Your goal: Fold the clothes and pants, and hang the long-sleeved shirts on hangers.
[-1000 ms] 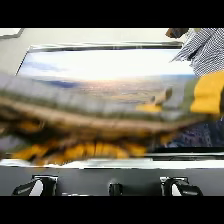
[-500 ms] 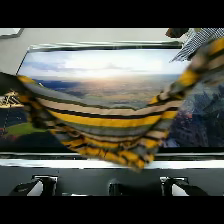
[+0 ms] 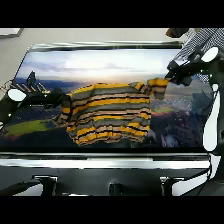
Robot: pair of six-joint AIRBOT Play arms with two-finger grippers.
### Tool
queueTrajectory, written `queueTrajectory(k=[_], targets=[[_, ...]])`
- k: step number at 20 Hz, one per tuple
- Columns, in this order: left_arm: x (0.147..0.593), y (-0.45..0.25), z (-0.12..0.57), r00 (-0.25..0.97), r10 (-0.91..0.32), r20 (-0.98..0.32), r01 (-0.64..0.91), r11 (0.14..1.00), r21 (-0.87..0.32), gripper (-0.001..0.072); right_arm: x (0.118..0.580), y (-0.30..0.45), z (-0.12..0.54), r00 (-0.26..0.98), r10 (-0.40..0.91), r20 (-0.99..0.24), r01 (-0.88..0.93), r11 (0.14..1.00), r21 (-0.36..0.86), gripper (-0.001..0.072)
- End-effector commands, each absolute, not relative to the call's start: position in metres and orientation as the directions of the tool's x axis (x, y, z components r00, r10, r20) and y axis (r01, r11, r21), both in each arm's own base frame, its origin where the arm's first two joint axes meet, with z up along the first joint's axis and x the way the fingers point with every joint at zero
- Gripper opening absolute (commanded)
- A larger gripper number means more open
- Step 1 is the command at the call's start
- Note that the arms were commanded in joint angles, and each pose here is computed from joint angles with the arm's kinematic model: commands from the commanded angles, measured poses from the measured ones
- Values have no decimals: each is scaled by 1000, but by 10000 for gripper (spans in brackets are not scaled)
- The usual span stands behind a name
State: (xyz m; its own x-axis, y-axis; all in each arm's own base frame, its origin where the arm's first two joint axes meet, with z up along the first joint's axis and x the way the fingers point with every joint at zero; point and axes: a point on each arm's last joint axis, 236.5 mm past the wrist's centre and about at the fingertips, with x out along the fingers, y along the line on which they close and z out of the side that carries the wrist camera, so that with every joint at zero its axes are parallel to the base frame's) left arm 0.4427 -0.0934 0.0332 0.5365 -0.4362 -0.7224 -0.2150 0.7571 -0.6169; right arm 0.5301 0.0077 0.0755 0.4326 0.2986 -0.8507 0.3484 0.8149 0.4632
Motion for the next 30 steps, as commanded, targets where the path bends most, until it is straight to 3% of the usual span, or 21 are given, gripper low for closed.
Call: queueTrajectory(k=[1,3,4,6,9,11,13,17,21,27,29,30], targets=[[449,-81,33,512,-442,-736,-263,735,-625,680,503,-4,69,337,249,-908,251,906,341,497],[442,-51,58,527,-434,-731,-283,721,-632,680,472,-41,91,305,80,-949,168,976,136,511],[435,-31,71,549,-413,-727,-299,715,-632,680,462,-55,106,325,53,-944,203,971,124,511],[410,7,81,555,-350,-754,-330,740,-586,680,437,-57,117,323,128,-938,209,957,202,508],[354,33,58,513,-296,-806,-432,722,-541,679,374,-42,77,220,261,-940,290,902,318,508],[317,19,28,460,-320,-829,-487,689,-536,677,332,-9,39,169,359,-918,341,852,397,507],[288,-5,3,406,-363,-839,-496,683,-536,678,295,37,5,163,501,-850,409,749,521,507],[261,-44,-23,310,-425,-850,-480,702,-526,678,247,82,-51,156,563,-812,476,677,561,507],[263,-62,-22,301,-436,-848,-423,736,-529,677,249,114,-77,178,532,-828,443,708,550,507],[259,-66,-25,283,-441,-852,-413,746,-523,678,264,147,-102,177,564,-807,501,654,567,474],[254,-68,-28,265,-448,-854,-421,743,-521,678,263,146,-103,173,562,-809,483,667,567,68],[252,-71,-29,258,-461,-849,-426,735,-528,678,265,146,-98,184,563,-806,472,668,575,23]])
